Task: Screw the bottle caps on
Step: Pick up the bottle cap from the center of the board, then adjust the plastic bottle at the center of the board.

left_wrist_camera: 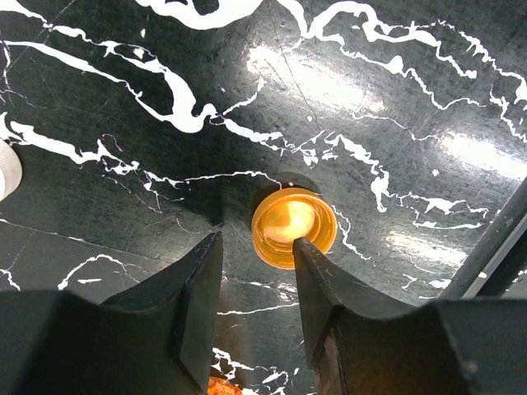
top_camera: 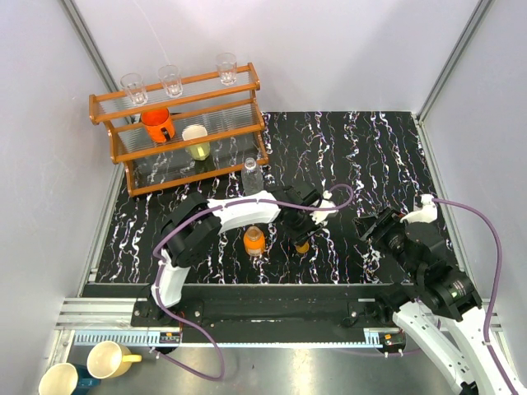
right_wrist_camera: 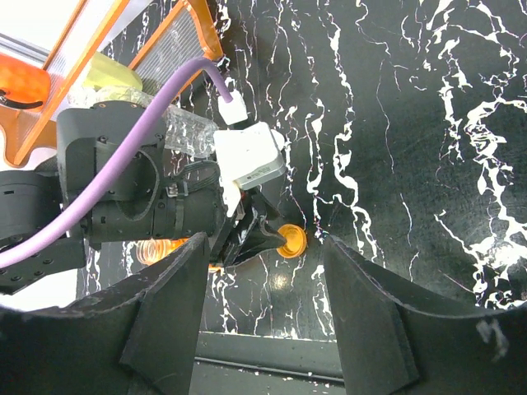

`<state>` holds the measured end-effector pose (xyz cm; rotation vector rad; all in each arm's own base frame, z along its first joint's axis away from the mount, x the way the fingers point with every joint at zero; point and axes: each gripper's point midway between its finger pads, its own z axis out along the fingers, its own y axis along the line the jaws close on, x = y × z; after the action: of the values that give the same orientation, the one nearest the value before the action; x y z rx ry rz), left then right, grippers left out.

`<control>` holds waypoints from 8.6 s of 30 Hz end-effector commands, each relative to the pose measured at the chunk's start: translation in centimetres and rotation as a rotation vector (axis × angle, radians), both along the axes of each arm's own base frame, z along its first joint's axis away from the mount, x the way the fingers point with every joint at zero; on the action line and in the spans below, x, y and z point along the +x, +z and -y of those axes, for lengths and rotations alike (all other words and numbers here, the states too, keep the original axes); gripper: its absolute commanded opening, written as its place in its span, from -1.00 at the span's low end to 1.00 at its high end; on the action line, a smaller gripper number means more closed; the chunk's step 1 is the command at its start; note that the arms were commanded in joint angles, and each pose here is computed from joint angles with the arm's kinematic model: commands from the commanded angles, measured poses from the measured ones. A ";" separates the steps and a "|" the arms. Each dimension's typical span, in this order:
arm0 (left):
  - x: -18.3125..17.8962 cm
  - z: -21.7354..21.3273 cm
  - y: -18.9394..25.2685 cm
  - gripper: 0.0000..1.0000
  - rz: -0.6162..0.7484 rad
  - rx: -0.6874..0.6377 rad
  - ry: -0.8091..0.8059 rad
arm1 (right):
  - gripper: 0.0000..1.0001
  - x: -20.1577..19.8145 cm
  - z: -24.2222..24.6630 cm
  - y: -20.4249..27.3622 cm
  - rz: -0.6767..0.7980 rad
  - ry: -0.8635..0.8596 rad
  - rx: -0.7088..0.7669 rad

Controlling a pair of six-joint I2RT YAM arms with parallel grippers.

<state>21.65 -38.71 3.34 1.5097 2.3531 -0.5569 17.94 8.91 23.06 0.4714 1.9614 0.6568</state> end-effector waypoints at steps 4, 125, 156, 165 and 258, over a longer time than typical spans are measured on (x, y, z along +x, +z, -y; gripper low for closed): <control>-0.1 1.0 -0.3 -0.17 0.005 -0.020 -0.017 | 0.31 0.4 0.2 2.3 0.063 -0.014 0.009; -2.7 -8.0 42.8 -1.00 -0.736 -1.152 -0.081 | 0.07 0.1 -19.4 24.6 1.454 0.408 -0.660; -2.9 -15.4 40.8 0.97 -0.373 -0.999 -0.146 | -0.32 -2.9 -14.5 26.7 1.209 0.555 -0.388; -0.4 -12.2 49.4 0.98 0.091 -1.001 -0.494 | -0.30 -3.4 -16.2 28.7 1.219 0.593 -0.320; 0.1 -13.3 7.8 0.30 0.179 -0.365 0.104 | -0.28 -4.0 -11.2 25.4 1.073 0.571 -0.331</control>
<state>20.63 -24.86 10.78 1.2245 2.0901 -0.7685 13.87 20.75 48.01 -0.6343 1.0875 0.6903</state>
